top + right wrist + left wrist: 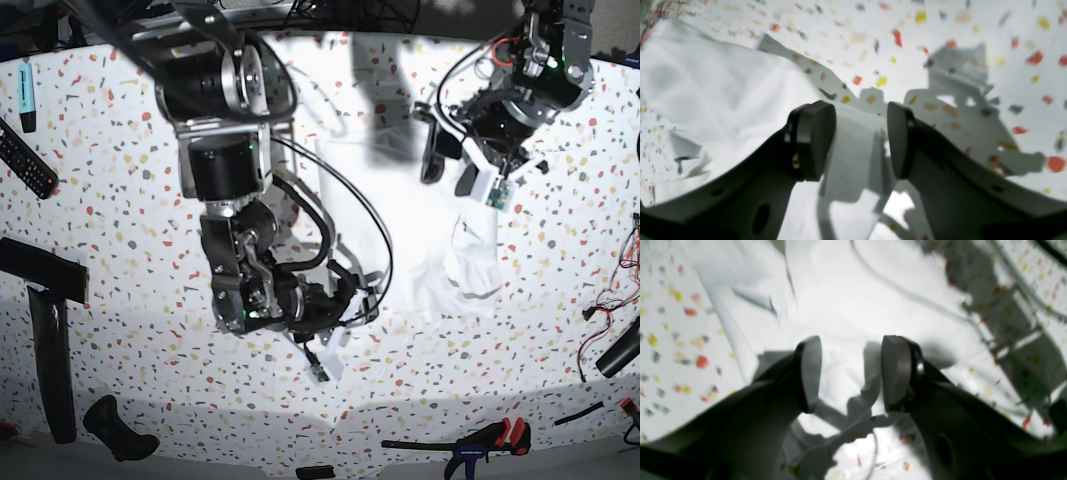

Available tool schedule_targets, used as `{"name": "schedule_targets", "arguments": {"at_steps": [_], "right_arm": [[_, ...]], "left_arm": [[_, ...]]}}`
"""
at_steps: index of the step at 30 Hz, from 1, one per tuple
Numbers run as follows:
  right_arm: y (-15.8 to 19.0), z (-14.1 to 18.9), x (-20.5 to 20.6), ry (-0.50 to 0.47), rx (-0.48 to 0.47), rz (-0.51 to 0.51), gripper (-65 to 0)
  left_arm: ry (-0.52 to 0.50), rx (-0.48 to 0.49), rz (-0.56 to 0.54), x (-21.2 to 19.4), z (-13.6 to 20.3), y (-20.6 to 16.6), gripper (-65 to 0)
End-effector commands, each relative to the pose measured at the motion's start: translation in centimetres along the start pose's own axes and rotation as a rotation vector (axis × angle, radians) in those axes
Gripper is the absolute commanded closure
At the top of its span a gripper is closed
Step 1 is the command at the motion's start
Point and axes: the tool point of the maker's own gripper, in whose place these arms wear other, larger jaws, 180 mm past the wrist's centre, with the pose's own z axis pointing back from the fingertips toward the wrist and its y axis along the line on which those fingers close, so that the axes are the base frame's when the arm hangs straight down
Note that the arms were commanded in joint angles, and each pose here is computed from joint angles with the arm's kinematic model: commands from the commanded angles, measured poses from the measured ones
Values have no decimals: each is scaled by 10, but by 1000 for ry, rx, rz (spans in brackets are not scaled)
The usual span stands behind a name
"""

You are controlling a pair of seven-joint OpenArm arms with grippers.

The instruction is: Fold the T-shirt properly

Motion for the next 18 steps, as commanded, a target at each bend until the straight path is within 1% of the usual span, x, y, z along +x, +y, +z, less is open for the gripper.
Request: {"name": "schedule_targets", "arguments": {"at_steps": [1,3,7,9,11,15,18], "right_arm": [[6,0,22,-46,15,26,-297],[7,-7,1,7,18,29,-297],[24,-11,-33,73,75,39,-297],[23,-9,-53,123,70,64,-297],[21,-3,-73,170,60,106,-297],[23,15,-116,253,48,203,-297],[34,34,-143,287,69,229,-297]], "left_arm": [[-16,-4,14,0,-2,1,-281],[58,19,27,-26,-13,12,-281],[226,105,-15,-81,-25,39,-281],[264,127,-36,-93,-26,45,-281],[246,136,-54,-89,-26,49,-281],[192,168,-116,-68,-31,62,-281],[161,196,-160,-50,-35,74,-281]]}}
